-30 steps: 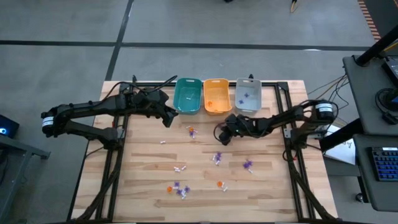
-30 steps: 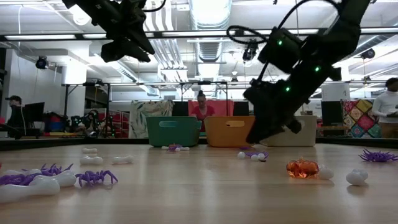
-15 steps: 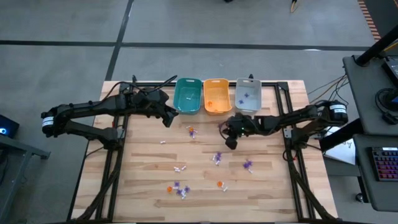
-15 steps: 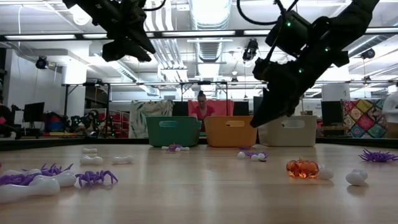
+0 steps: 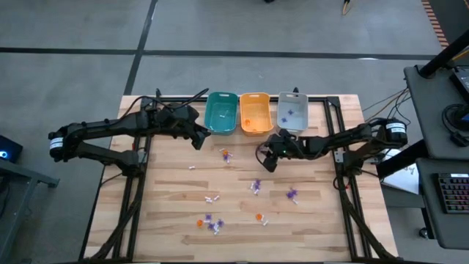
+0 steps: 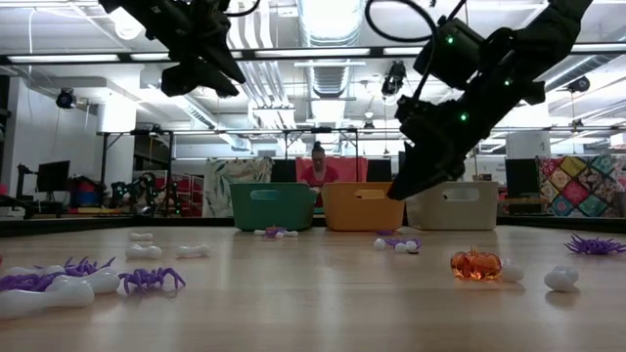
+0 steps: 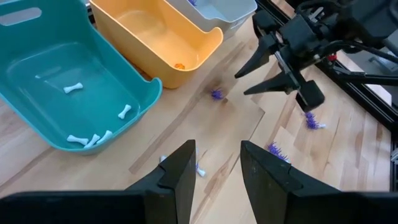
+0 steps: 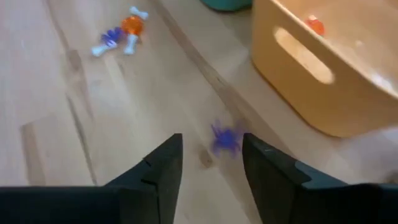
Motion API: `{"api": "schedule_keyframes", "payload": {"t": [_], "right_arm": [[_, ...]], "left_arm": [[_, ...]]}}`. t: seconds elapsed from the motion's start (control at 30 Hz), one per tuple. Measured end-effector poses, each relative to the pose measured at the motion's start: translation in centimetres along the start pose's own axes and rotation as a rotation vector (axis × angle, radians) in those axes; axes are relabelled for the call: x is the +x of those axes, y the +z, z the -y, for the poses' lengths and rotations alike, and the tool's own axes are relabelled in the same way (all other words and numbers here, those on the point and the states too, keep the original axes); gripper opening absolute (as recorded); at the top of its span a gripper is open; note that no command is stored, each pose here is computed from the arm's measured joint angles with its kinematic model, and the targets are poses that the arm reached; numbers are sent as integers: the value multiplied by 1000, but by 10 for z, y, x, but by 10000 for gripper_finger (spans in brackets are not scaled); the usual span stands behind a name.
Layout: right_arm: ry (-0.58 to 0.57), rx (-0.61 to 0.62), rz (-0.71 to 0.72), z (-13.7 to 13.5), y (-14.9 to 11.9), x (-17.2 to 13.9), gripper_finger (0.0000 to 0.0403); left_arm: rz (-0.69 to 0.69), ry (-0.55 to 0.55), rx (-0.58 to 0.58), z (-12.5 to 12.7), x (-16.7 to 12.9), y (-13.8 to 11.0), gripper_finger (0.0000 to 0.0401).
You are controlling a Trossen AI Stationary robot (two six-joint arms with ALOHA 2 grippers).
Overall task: Sort Halloween decoration
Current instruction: Put the purple spider toy into the gray bin
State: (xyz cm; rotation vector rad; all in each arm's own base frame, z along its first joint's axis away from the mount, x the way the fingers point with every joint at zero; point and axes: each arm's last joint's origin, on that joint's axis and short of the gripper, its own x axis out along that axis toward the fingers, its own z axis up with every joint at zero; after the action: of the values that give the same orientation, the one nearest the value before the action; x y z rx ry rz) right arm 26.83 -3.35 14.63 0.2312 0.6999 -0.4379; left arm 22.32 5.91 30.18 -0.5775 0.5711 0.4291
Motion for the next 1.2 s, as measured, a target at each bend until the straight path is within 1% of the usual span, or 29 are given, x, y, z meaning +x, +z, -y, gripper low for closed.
{"api": "schedule_keyframes", "payload": {"t": [0.23,0.37,0.43,0.63,0.77,0.93,1.2], "right_arm": [[-25,3,-25,3,-9,20,171],[-63,67,-68,5,-20,35,171],[-71,95,-76,7,-21,40,172],[-80,75,-76,5,-21,50,162],[-77,78,-66,5,-21,53,144],[-66,83,-63,4,-21,54,111],[-50,83,-61,4,-20,53,40]], "left_arm": [[5,-2,8,0,0,0,109],[8,-3,10,0,0,1,109],[8,-4,10,0,0,1,109],[10,-4,10,0,0,1,109],[14,-6,10,1,0,1,109],[18,-9,10,1,0,2,109],[18,-8,10,1,0,2,109]]}}
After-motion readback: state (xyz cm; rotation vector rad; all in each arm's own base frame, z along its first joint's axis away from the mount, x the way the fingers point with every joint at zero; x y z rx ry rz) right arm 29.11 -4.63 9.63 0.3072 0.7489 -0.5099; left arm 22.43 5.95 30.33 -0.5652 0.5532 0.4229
